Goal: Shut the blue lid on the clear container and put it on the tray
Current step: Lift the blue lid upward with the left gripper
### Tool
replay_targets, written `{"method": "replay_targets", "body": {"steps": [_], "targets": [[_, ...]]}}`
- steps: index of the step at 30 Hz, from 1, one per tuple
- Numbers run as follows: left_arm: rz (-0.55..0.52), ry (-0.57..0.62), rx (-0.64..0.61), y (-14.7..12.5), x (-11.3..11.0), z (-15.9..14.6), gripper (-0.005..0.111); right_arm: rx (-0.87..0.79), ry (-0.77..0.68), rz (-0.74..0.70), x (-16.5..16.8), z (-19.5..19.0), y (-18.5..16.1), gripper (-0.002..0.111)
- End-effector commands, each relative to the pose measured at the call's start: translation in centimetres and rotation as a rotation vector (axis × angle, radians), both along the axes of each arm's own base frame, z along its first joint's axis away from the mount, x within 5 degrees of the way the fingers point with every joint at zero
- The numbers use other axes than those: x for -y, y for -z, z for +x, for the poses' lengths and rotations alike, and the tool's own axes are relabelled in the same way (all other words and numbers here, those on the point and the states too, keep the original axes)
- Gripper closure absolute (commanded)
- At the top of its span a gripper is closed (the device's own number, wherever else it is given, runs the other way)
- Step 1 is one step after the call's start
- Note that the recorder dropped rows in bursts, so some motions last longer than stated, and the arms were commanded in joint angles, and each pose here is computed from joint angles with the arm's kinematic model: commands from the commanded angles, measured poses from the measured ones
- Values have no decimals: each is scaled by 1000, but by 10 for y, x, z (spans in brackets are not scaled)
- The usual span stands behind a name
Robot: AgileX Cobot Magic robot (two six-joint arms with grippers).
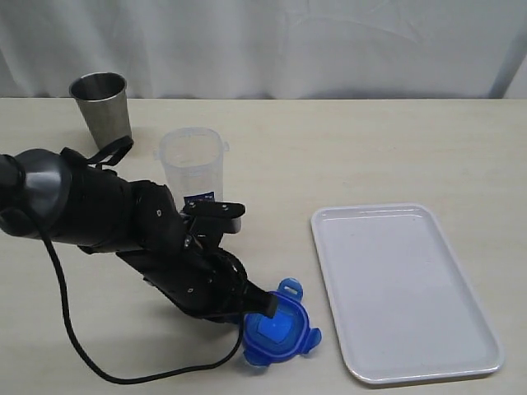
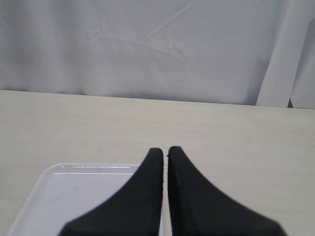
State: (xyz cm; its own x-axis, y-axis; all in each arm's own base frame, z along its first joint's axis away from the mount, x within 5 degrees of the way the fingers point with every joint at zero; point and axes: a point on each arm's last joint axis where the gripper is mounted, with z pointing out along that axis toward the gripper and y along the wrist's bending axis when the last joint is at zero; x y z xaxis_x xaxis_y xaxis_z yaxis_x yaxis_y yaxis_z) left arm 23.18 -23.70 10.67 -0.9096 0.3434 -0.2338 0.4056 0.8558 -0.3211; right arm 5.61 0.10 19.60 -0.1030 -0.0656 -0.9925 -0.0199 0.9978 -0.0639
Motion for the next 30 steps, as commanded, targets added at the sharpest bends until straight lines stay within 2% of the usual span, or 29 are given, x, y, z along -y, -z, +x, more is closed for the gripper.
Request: {"method": "replay_targets", "body": {"steps": [1, 5, 11, 22, 26, 30], "targets": [[8, 76, 27, -7, 1, -4, 107, 8, 2, -11, 0, 0, 0, 104], [-2, 126, 49, -16, 1, -5, 107, 8, 2, -11, 0, 0, 0, 104], [-36, 241, 104, -43, -1, -12, 107, 8, 2, -11, 0, 0, 0, 104], [-150, 316, 254, -113, -12, -28, 107, 8, 2, -11, 0, 0, 0, 104], [-194, 334, 355, -139, -18, -34, 107, 8, 2, -11, 0, 0, 0, 104], [-254, 370, 509, -180, -24, -39, 107, 8, 2, -11, 0, 0, 0, 104]]}}
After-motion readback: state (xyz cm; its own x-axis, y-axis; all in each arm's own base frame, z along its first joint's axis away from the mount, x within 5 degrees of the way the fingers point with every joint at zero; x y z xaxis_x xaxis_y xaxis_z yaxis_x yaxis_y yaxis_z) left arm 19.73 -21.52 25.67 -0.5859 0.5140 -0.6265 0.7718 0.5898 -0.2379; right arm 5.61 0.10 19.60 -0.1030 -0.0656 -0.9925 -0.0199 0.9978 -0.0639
